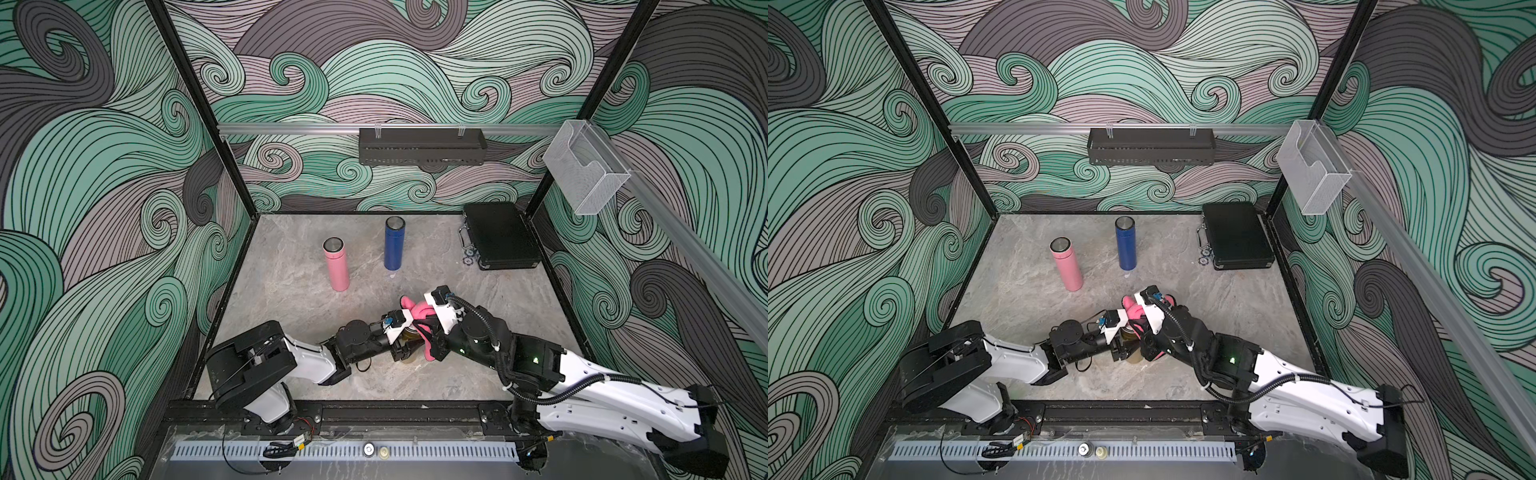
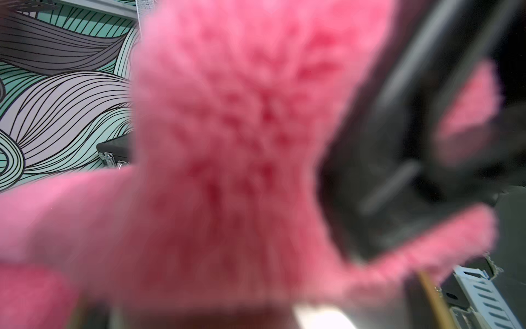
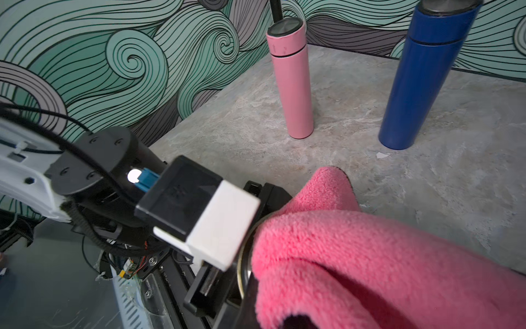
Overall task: Wipe the surface of the thermos
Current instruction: Wipe the dirt from the surface of the thermos.
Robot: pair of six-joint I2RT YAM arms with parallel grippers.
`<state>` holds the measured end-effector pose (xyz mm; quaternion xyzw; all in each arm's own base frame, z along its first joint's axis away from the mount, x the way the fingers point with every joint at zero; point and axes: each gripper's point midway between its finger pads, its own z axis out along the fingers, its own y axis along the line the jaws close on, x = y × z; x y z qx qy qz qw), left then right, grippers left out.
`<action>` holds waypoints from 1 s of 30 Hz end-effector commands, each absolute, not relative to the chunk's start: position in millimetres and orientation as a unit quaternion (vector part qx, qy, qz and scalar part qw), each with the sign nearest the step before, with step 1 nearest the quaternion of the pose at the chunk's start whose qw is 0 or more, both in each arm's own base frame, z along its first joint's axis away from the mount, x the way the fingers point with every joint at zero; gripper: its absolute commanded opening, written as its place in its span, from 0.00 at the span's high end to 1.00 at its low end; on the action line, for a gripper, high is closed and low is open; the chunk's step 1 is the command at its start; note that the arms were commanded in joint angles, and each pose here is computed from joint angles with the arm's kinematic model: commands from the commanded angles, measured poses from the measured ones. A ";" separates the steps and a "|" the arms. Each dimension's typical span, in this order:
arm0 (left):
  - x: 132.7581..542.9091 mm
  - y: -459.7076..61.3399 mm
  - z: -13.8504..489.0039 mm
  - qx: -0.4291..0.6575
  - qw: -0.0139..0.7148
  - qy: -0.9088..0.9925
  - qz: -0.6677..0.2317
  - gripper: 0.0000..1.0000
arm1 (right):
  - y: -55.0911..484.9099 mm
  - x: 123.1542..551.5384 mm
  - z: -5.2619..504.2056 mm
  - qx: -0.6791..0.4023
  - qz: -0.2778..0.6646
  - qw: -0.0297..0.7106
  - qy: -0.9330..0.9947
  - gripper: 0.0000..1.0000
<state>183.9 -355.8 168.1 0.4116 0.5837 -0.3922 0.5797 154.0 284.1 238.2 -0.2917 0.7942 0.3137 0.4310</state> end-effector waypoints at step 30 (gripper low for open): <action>178.5 -366.9 203.1 0.429 0.601 0.534 -0.412 1.00 | 260.6 167.3 180.0 -0.280 0.272 0.366 0.845 1.00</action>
